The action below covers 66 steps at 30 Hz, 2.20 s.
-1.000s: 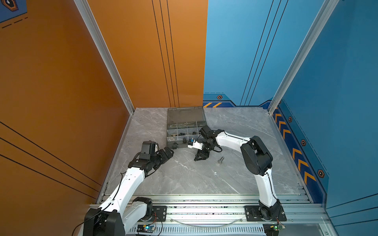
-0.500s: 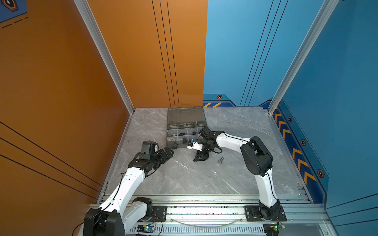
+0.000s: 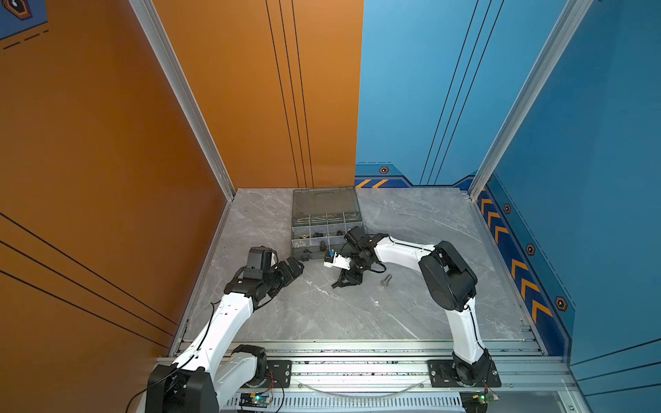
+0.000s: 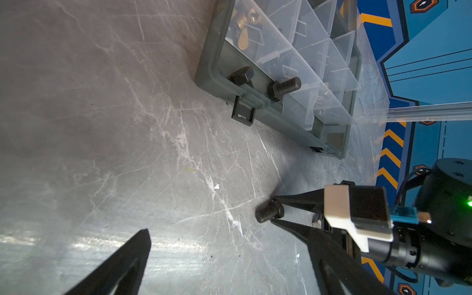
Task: Sort the screws and nuts into containers
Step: 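Lift the black bolt with the right gripper over the box, then open the right gripper to drop the black bolt into the bolt compartment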
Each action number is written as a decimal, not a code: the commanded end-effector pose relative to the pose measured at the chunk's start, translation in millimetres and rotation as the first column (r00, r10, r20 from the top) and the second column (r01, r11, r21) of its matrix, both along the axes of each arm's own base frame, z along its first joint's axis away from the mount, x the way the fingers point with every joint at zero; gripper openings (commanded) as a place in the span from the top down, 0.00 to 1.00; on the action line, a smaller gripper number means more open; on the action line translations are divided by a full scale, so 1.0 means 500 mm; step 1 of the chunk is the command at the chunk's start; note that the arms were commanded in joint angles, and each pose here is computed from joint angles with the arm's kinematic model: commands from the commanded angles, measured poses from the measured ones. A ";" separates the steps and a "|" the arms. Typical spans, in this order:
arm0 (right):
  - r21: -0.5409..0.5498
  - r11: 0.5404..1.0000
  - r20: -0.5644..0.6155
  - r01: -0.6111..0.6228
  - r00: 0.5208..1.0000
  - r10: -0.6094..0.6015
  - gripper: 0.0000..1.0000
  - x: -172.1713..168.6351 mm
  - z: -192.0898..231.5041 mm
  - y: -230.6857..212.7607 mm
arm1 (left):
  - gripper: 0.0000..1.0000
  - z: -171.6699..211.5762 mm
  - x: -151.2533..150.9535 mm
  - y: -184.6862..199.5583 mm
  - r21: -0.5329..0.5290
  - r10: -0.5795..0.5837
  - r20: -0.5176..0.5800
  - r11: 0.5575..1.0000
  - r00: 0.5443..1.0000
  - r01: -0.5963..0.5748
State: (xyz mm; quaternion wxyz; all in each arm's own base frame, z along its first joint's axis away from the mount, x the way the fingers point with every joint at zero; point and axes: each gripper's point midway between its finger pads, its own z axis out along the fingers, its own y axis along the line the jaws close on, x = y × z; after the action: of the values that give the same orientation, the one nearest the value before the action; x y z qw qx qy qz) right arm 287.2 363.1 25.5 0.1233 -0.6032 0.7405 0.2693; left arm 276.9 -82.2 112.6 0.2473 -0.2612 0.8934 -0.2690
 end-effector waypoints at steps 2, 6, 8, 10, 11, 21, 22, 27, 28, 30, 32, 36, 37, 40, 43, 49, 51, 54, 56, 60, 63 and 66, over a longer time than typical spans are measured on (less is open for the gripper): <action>-0.125 0.992 -0.059 0.017 0.998 -0.024 0.80 -0.034 -0.046 -0.045 | 0.02 -0.002 -0.007 0.000 -0.003 0.004 -0.010 1.000 1.000 -0.004; -0.123 0.992 -0.061 0.035 0.997 -0.043 0.88 -0.027 -0.043 -0.046 | 0.02 -0.002 -0.007 0.000 -0.002 0.003 -0.010 1.000 1.000 -0.003; -0.122 0.992 -0.062 0.042 0.997 -0.050 0.91 -0.024 -0.043 -0.045 | 0.02 -0.003 -0.008 0.000 -0.002 0.004 -0.010 1.000 1.000 -0.004; -0.113 0.992 -0.063 0.055 0.996 -0.063 0.93 -0.020 -0.037 -0.043 | 0.02 -0.003 -0.008 0.001 -0.002 0.006 -0.011 1.000 1.000 -0.006; -0.102 0.993 -0.066 0.061 0.996 -0.068 0.95 -0.018 -0.033 -0.039 | 0.02 -0.003 -0.008 0.001 -0.002 0.005 -0.010 1.000 1.000 -0.005; 0.136 0.973 -0.060 0.188 0.982 -0.182 1.00 0.054 0.094 -0.008 | 0.02 -0.003 -0.011 0.005 0.000 0.012 -0.010 1.000 1.000 -0.012; 0.158 0.968 -0.063 0.195 0.980 -0.188 1.00 0.059 0.106 -0.004 | 0.02 -0.003 -0.011 0.005 0.000 0.012 -0.008 1.000 1.000 -0.012; 0.265 0.940 -0.061 0.214 0.977 -0.206 1.00 0.092 0.172 0.018 | 0.02 -0.005 -0.012 0.006 -0.002 0.014 -0.009 1.000 1.000 -0.014; 0.281 0.935 -0.058 0.216 0.976 -0.209 1.00 0.098 0.182 0.024 | 0.02 -0.005 -0.012 0.006 -0.002 0.015 -0.009 1.000 1.000 -0.015; 0.317 0.921 -0.041 0.226 0.974 -0.225 1.00 0.119 0.207 0.038 | 0.02 -0.006 -0.012 0.006 -0.004 0.014 -0.010 1.000 1.000 -0.014; 0.342 0.909 -0.023 0.239 0.969 -0.247 1.00 0.142 0.224 0.053 | 0.02 -0.005 -0.011 0.005 -0.005 0.012 -0.008 1.000 1.000 -0.012; 0.356 0.887 -0.002 0.293 0.950 -0.313 1.00 0.199 0.232 0.081 | 0.02 -0.003 -0.010 0.005 -0.009 0.011 -0.006 1.000 1.000 -0.011; 0.353 0.884 0.001 0.306 0.945 -0.327 1.00 0.211 0.226 0.087 | 0.02 -0.004 -0.010 0.005 -0.009 0.011 -0.006 1.000 1.000 -0.011; 0.363 0.865 0.008 0.345 0.928 -0.374 1.00 0.246 0.224 0.106 | 0.02 -0.001 -0.010 0.006 -0.007 0.011 -0.004 1.000 1.000 -0.011; 0.365 0.852 0.009 0.376 0.913 -0.407 1.00 0.269 0.211 0.123 | 0.02 0.001 -0.010 0.009 -0.006 0.015 -0.001 1.000 1.000 -0.015; 0.364 0.839 0.021 0.404 0.897 -0.442 1.00 0.295 0.195 0.155 | 0.02 0.005 -0.012 0.012 -0.007 0.018 0.001 1.000 1.000 -0.018; 0.350 0.844 0.014 0.406 0.899 -0.439 1.00 0.293 0.179 0.162 | 0.02 0.005 -0.015 0.014 -0.006 0.021 0.000 1.000 1.000 -0.021; 0.324 0.853 0.023 0.409 0.898 -0.440 0.98 0.290 0.155 0.167 | 0.02 0.008 -0.018 0.016 -0.005 0.024 0.003 1.000 1.000 -0.024; 0.304 0.855 0.030 0.421 0.893 -0.450 0.86 0.290 0.140 0.166 | 0.02 0.008 -0.020 0.018 -0.005 0.028 0.003 1.000 1.000 -0.028; 0.286 0.859 0.033 0.425 0.891 -0.452 0.72 0.287 0.129 0.166 | 0.02 0.009 -0.020 0.018 -0.007 0.029 0.003 1.000 1.000 -0.029; 0.279 0.857 0.047 0.434 0.885 -0.464 0.65 0.288 0.133 0.164 | 0.02 0.011 -0.017 0.016 -0.009 0.024 0.002 1.000 1.000 -0.024; 0.279 0.853 0.064 0.441 0.878 -0.475 0.60 0.290 0.146 0.160 | 0.02 0.017 -0.016 0.014 -0.015 0.018 0.004 1.000 1.000 -0.018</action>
State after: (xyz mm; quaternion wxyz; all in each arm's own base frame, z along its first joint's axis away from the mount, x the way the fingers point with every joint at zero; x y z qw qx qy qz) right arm 427.0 442.5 82.2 0.2928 -0.4090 0.8111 0.2985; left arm 273.2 -74.9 122.2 0.2612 -0.2718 0.8854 -0.2720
